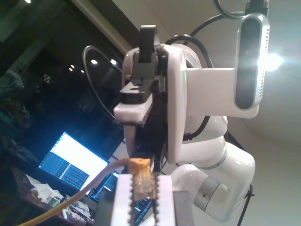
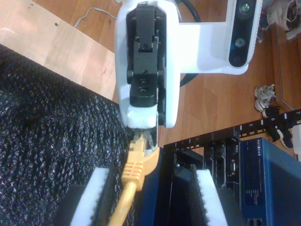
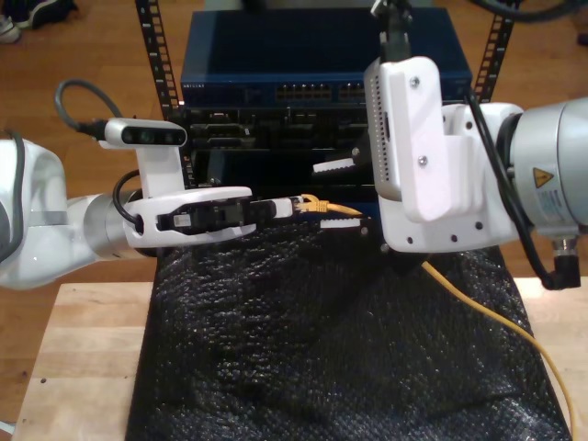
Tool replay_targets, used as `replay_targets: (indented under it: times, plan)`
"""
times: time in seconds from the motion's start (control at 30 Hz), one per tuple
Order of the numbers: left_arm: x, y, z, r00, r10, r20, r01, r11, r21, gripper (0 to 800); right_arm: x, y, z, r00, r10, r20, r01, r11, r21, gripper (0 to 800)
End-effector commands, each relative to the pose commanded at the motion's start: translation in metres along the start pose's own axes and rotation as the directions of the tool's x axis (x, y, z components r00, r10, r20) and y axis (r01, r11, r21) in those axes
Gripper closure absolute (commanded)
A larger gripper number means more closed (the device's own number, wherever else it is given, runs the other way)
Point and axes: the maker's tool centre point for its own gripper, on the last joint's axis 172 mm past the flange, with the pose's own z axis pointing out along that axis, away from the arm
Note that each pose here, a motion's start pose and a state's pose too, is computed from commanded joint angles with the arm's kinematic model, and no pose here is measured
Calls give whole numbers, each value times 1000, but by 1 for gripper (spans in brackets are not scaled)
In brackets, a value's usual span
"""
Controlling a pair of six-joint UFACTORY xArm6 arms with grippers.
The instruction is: Grab the cable and plug it in
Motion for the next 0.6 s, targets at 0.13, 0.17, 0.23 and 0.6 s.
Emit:
replay_targets:
  times: [0.13,0.17,0.23,0.6]
  plan:
    - [-2,1,0,999,-50,-12,49,999,-9,793,2,0,-1,1000,-3,-3,3,1000,-2,413]
    - [-2,2,0,998,-52,-17,52,999,-12,793,2,0,-1,1000,-3,-3,3,1000,-2,421]
    - [1,3,0,999,-46,-24,46,999,-17,792,3,-1,-1,1000,-4,-5,4,1000,0,428]
    - [0,3,-1,993,-116,-31,115,993,-34,780,9,-4,1,1000,-13,-17,13,1000,8,438]
